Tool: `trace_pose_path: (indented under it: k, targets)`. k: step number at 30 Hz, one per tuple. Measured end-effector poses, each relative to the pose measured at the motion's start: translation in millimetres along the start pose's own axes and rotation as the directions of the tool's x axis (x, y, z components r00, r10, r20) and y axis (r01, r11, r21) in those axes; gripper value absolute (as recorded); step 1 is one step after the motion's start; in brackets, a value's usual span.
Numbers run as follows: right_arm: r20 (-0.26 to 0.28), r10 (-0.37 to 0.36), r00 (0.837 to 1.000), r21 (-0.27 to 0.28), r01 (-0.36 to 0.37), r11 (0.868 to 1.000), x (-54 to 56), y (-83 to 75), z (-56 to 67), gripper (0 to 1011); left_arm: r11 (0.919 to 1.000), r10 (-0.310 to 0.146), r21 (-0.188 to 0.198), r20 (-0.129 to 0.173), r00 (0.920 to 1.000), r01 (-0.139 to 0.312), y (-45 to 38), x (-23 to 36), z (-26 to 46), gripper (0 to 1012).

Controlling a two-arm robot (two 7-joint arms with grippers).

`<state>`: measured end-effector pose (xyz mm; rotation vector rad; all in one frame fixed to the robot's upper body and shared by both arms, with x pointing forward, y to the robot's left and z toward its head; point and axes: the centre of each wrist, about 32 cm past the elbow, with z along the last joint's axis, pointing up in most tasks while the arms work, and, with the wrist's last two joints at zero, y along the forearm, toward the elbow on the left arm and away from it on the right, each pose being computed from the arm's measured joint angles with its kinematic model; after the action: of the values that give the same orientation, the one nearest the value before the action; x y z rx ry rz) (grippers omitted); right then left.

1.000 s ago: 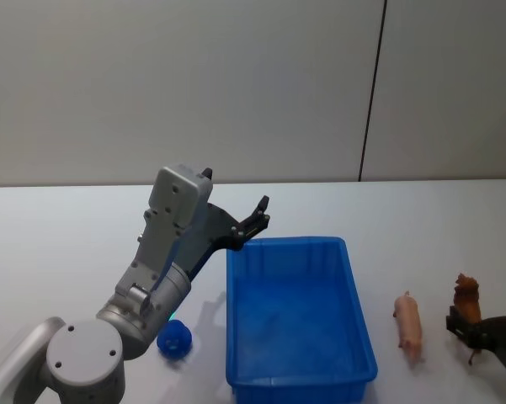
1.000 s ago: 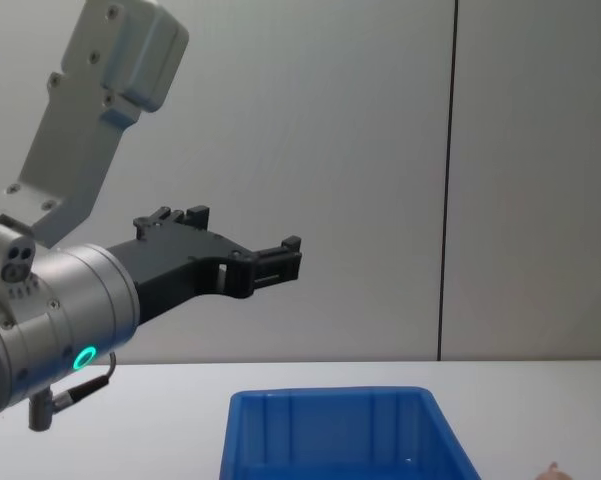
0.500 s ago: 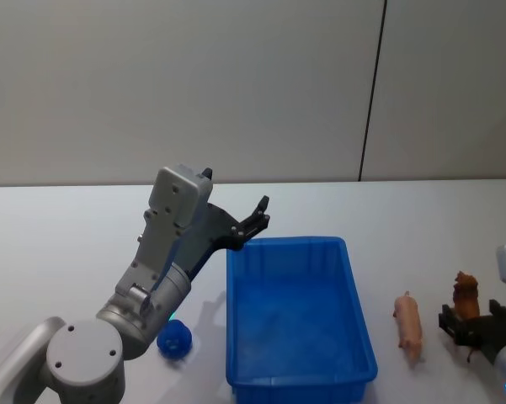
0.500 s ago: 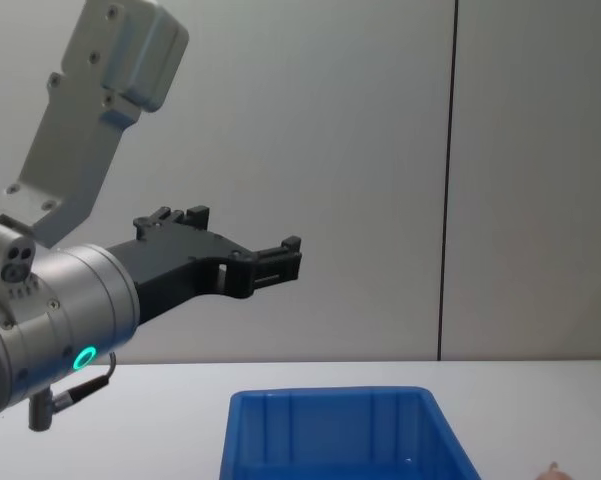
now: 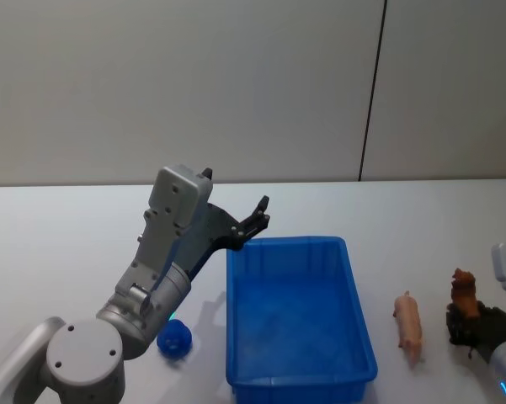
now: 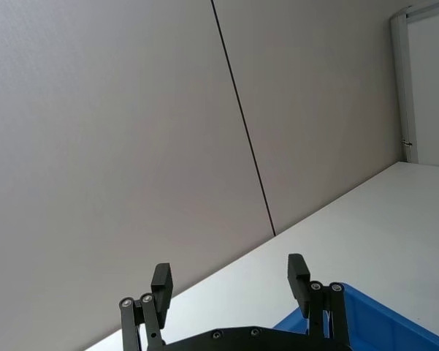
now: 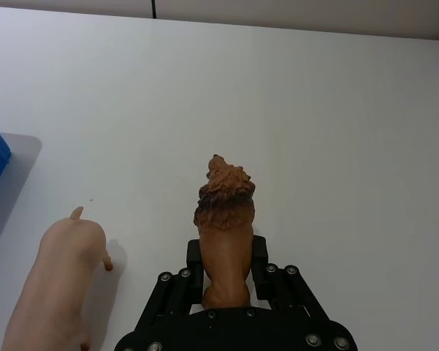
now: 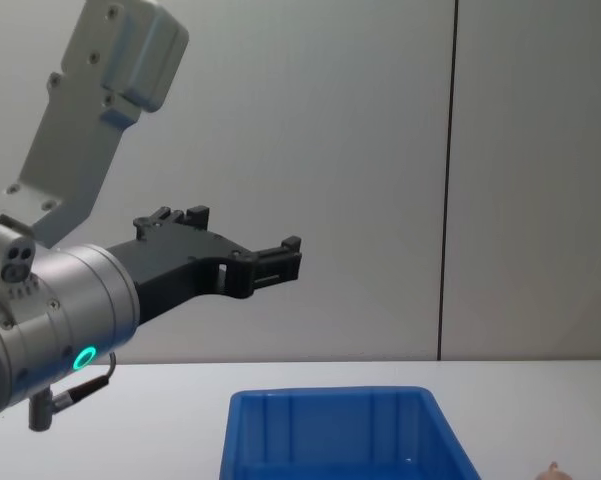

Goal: Pick up the two dolls from the table and place them into the box.

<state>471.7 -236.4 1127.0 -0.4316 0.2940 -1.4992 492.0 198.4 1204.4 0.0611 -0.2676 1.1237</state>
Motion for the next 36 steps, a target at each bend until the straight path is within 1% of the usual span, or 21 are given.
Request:
trace_pose_path:
  k: [1,8,17,20,24,25,27,28,30,31,33,34,35,36]
  targets:
    - [0.0,0.0,1.0,0.0,0.0,1.0,0.0,0.0,0.0,363,1.0,0.0,0.0,0.0,1.0,0.0,0.0,0.0,0.0,1001]
    - [0.004,0.005,1.0,0.031,-0.006,0.999,-0.3,-0.3,0.4,363,1.0,0.0,0.0,0.0,1.0,0.0,0.0,0.0,0.0,1001]
    - [0.015,0.016,1.0,0.126,-0.018,0.992,-1.2,-2.5,6.8,363,1.0,0.0,0.0,0.0,1.0,0.0,0.0,0.0,0.0,1001]
    - [0.022,0.025,0.999,0.174,-0.029,0.984,-2.2,-4.1,12.4,362,1.0,0.0,0.0,0.0,1.0,0.0,0.0,0.0,0.0,1001]
    - [0.03,0.04,0.999,0.218,-0.046,0.975,-3.6,-5.6,18.3,362,1.0,0.0,0.0,0.0,1.0,0.0,0.0,0.0,0.0,1001]
    - [0.035,0.05,0.998,0.24,-0.057,0.969,-4.4,-6.5,21.3,363,1.0,0.0,0.0,0.0,1.0,0.0,0.0,0.0,0.0,1001]
    - [0.039,0.061,0.997,0.26,-0.069,0.963,-5.5,-7.3,24.5,363,1.0,0.0,0.0,0.0,1.0,0.0,0.0,0.0,0.0,1001]
    - [0.044,0.074,0.996,0.281,-0.083,0.956,-6.8,-8.3,28.3,363,1.0,0.0,0.0,0.0,1.0,0.0,0.0,0.0,0.0,1001]
    - [0.049,0.089,0.995,0.299,-0.1,0.949,-8.0,-9.1,31.6,362,1.0,0.0,0.0,0.0,1.0,0.0,0.0,0.0,0.0,1001]
    - [0.054,0.103,0.993,0.315,-0.115,0.942,-9.3,-9.8,34.7,362,1.0,0.0,0.0,0.0,1.0,0.0,0.0,0.0,0.0,1001]
    - [0.059,0.121,0.991,0.331,-0.134,0.934,-10.8,-10.7,38.4,362,1.0,0.0,0.0,0.0,1.0,0.0,0.0,0.0,0.0,1001]
    - [0.064,0.138,0.988,0.344,-0.151,0.927,-12.4,-11.5,41.6,362,1.0,0.0,0.0,0.0,1.0,0.0,0.0,0.0,0.0,1001]
    - [0.067,0.146,0.987,0.351,-0.161,0.923,-13.4,-11.9,43.7,362,1.0,0.0,0.0,0.0,1.0,0.0,0.0,0.0,0.0,1001]
    - [0.067,0.146,0.987,0.351,-0.161,0.923,-13.4,-11.9,43.7,362,1.0,0.0,0.0,0.0,1.0,0.0,0.0,0.0,0.0,1001]
